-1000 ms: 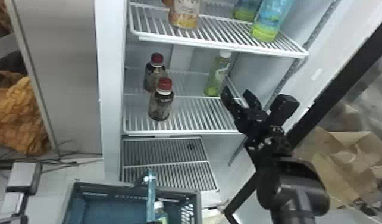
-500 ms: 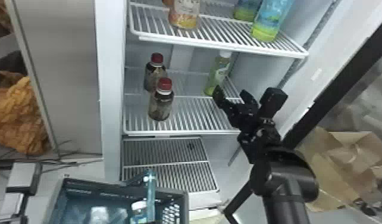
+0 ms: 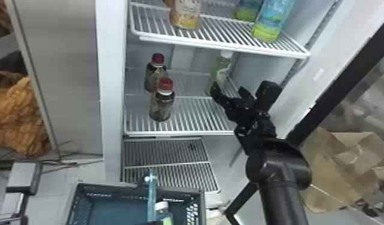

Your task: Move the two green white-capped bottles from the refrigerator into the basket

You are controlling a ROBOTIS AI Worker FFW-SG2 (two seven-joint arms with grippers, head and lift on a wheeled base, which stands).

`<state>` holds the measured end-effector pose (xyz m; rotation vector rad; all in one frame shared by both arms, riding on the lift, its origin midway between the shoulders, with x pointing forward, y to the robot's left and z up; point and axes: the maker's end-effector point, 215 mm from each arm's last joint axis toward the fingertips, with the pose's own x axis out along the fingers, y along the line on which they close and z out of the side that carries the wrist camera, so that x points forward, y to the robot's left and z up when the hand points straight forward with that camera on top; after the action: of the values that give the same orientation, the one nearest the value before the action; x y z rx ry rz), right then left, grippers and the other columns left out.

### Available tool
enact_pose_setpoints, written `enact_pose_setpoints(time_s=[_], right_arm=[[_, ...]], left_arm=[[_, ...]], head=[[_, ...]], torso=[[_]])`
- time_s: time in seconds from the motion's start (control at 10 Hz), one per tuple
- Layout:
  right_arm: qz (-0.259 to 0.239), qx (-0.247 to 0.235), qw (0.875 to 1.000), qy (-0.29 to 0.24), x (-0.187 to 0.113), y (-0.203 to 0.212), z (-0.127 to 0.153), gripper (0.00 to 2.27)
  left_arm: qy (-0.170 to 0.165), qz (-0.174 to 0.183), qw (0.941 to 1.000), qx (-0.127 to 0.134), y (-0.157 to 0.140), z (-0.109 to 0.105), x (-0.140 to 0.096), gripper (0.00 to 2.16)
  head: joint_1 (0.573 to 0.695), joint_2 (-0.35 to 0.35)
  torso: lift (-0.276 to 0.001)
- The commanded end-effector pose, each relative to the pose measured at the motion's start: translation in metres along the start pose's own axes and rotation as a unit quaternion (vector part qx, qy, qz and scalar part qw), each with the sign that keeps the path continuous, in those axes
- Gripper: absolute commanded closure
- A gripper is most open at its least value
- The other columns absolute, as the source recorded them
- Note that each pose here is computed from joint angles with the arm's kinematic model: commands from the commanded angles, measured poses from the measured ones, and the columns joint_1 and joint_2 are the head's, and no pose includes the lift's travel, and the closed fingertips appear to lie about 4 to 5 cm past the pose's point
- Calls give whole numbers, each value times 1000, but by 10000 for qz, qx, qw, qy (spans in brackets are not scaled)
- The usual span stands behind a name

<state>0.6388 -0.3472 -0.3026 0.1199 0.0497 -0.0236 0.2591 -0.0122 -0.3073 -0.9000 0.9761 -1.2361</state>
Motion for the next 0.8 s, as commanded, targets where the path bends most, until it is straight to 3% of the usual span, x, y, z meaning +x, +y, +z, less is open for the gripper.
enact_pose_setpoints(time_s=[0.0, 0.7], right_arm=[[67, 115, 9999, -52, 11, 7, -3, 140], [-91, 53, 9999, -35, 45, 4, 4, 108]], left_arm=[[-5, -2, 10000, 0, 0, 0, 0, 1159], [-29, -18, 10000, 49, -2, 5, 3, 1159]], head=[[695, -350], [695, -350]], torso=[[-263], [-263]])
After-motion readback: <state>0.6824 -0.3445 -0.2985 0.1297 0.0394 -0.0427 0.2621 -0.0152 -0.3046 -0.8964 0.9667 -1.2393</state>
